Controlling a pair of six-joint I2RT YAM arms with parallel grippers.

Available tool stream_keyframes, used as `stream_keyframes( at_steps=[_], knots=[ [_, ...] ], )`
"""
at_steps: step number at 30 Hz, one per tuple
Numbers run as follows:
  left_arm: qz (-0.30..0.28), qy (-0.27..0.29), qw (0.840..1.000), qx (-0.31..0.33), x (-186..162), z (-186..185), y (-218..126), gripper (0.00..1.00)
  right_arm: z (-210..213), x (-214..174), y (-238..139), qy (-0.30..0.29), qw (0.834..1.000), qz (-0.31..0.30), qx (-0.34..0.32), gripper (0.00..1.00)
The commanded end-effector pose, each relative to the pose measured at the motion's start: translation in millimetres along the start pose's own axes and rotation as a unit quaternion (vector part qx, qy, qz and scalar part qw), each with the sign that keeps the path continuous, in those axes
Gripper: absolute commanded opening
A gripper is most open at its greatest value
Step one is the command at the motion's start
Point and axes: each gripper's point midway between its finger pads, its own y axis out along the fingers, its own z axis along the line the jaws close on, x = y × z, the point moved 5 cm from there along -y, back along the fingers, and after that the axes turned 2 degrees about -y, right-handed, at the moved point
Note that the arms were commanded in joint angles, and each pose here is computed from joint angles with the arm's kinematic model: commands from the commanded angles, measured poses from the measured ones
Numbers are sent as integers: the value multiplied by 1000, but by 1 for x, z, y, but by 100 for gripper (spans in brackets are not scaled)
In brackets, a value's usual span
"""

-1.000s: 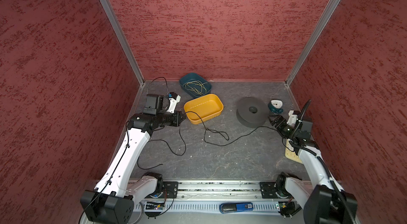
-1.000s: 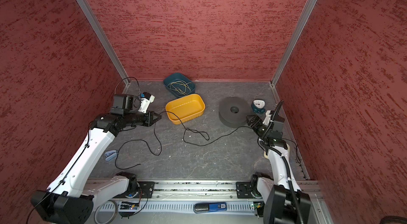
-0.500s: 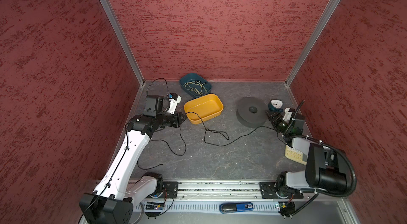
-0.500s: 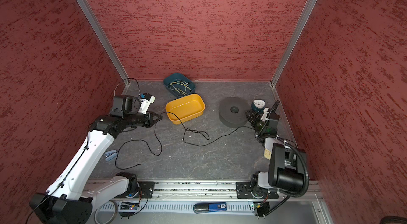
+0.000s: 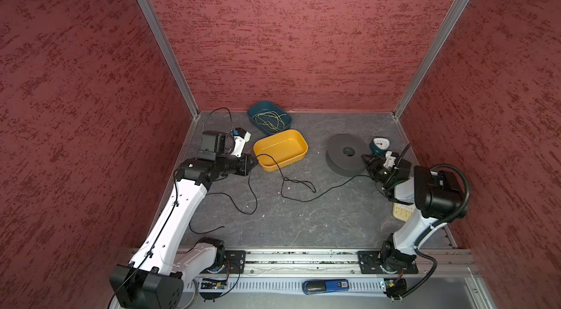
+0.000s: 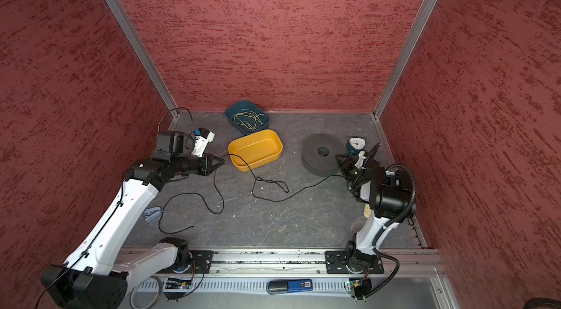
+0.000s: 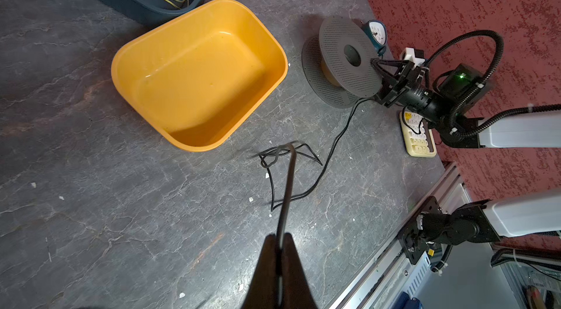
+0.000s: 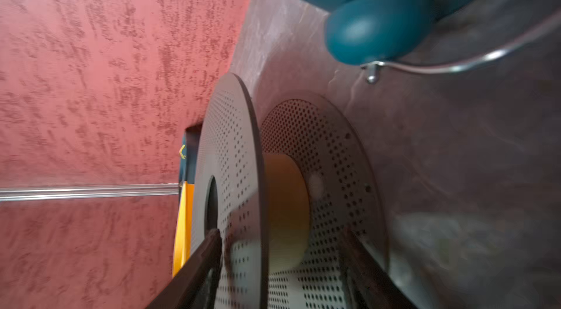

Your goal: Wrap the cables

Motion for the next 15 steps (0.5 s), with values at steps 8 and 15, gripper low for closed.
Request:
stream_keyframes(
  at_steps=[8,15],
  knots=[
    [-7,10,1000,-16,1,-4,1,7,24,9,15,-1,993,-10,116,23],
    [-10,11,1000,-17,2,-5,1,7,41,15,12,-28,996,-4,84,0]
  ],
)
